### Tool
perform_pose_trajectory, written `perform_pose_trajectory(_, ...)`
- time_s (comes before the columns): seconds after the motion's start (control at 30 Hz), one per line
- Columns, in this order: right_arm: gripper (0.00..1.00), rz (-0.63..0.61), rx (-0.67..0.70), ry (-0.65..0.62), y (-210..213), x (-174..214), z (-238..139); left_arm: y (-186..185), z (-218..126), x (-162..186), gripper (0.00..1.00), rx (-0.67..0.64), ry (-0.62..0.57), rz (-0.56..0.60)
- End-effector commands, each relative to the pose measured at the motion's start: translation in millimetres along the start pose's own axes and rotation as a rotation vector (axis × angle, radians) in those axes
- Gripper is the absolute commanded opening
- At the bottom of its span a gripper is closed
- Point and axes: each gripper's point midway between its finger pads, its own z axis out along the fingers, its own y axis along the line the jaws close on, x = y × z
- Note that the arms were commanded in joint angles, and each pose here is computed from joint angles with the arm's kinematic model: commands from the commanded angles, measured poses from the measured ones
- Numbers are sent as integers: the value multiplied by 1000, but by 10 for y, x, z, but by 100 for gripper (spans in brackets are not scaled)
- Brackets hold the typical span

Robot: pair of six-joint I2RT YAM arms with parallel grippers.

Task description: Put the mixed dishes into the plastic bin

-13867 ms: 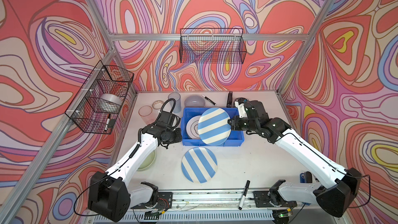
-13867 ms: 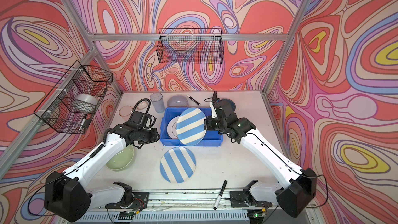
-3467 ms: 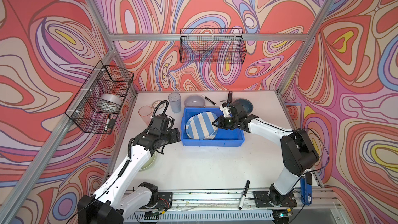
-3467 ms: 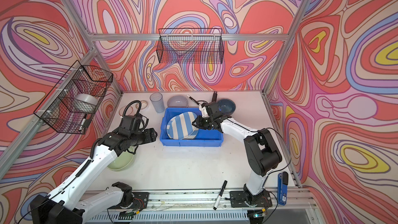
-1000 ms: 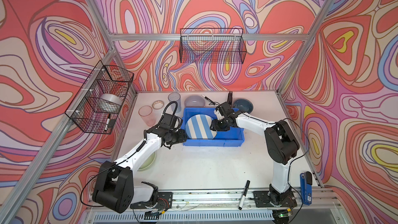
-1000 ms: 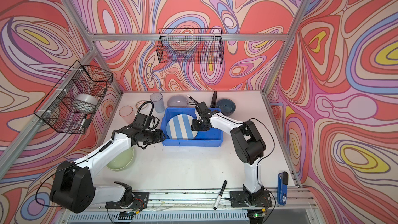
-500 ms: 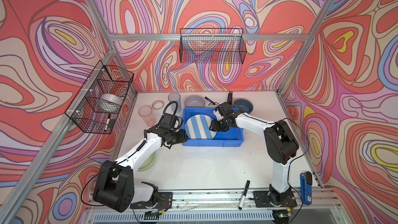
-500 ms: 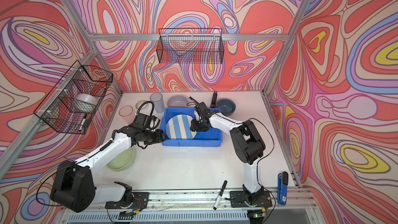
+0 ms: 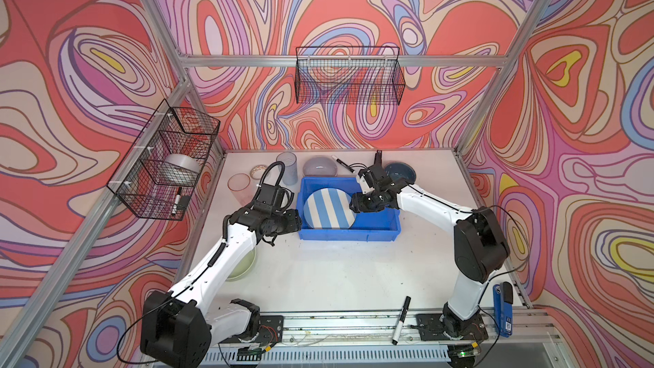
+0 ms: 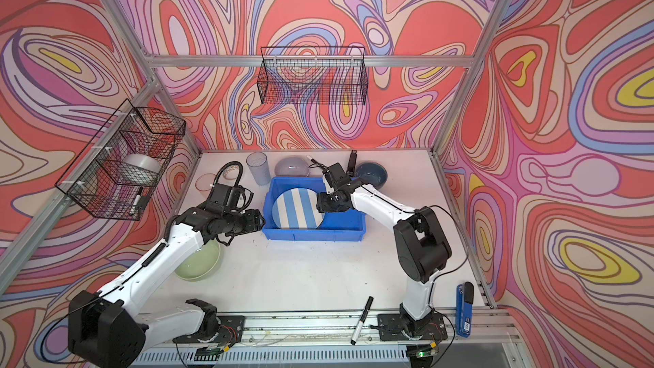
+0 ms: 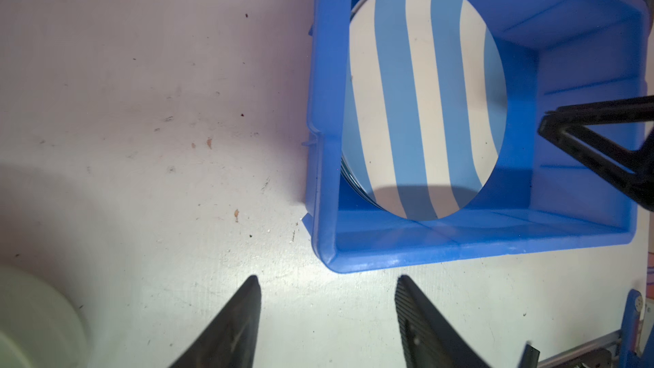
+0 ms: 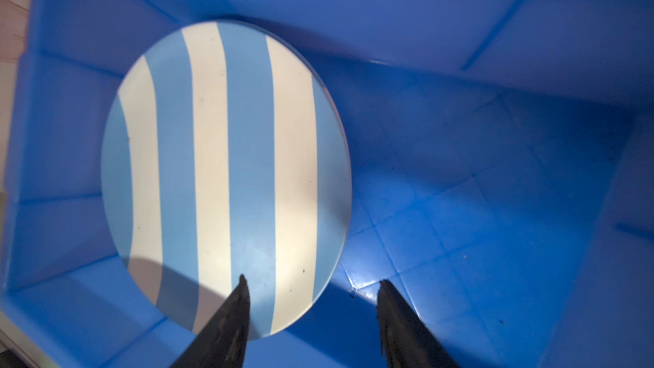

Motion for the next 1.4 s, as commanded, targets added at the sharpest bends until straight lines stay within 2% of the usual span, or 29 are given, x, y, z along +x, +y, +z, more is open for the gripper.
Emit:
perform_pose_trajectory(0.0,60,-29,15,-9,-39,70,-179,319,-127,159,66,-152,32,-56)
perform_pose_trajectory(0.2,60,-46,-53,-1,32,223,-249,631,-293,320,69,-287,11,-126)
perform_pose_trajectory(0.37,61,-65,-92,-14,80,283,-341,978,-394,334,69,-458,-70,-194)
perform_pose_trajectory(0.63,60,-98,-106,-31,98,311,-470,1345,-236,421,61,-628,-124,-285)
perform_pose_trajectory(0.77,60,-98,-104,-18,79,356,-461,1380,-87,466,60,-595,-145,-305)
perform_pose_trajectory(0.87,60,-91,-107,-13,73,390,-443,1412,25,514,57,-598,-113,-300)
perform_pose_trajectory(1.03,60,-75,-108,-11,66,406,-432,1360,205,566,36,-555,-61,-276)
perform_pose_trajectory(1.37,60,-62,-84,-6,11,451,-449,1319,338,589,25,-520,-22,-242)
